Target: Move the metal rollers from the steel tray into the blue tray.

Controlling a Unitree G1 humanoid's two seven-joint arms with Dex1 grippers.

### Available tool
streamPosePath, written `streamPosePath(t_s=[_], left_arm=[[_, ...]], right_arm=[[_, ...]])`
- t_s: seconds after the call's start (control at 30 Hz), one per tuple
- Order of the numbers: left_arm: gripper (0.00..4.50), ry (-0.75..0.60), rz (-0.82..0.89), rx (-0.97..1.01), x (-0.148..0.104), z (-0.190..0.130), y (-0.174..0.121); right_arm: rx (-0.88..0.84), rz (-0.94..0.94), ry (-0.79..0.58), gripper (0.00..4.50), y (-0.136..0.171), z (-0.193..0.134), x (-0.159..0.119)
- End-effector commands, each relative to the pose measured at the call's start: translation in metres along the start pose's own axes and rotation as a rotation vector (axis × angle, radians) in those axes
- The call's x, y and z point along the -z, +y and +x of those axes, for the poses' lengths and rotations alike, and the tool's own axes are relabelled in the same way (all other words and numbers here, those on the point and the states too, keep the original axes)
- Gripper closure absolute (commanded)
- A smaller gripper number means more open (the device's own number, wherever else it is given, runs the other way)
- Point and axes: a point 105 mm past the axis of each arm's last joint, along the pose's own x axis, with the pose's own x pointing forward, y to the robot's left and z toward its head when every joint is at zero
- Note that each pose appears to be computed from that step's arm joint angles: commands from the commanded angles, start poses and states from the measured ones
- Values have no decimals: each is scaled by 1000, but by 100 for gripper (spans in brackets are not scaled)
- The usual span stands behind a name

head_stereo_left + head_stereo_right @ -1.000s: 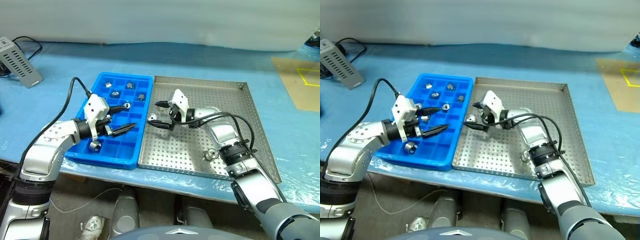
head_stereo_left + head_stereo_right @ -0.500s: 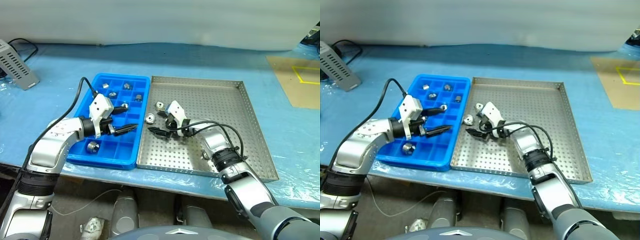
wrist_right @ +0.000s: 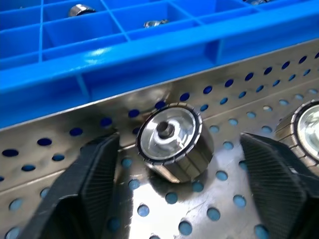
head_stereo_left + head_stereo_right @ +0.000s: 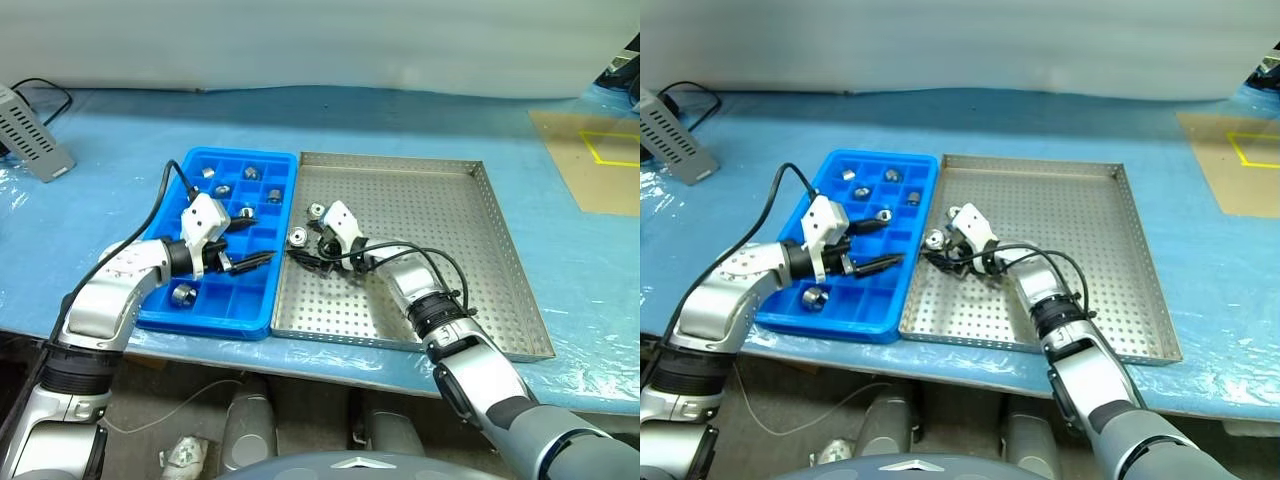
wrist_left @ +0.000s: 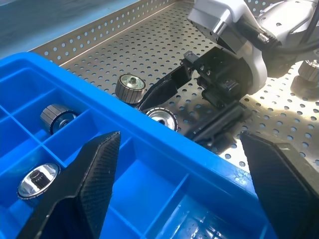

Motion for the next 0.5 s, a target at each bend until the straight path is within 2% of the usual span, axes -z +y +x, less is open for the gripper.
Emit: streamPosePath(t_s=[0.03,0.07,0.1,0.23,0.5], left_arm=[[42,-16,33,-12,-6,-2,3],[42,-15,34,-12,-5,-2,3],[42,-15,34,-12,-5,-1,3],[42,-9,32,-15,-3,-2,4],[42,-12,36,-48,-5,-10,11]], right_arm=[[25,-51,-59,161,-3,4,-19],[22,-51,-61,191,-3,5,-19],[18,-51,-63,191,-2,5,-19],[18,-46,-68,283,-1,5,-20],[14,-76,-73,286,-9,-3,-29]])
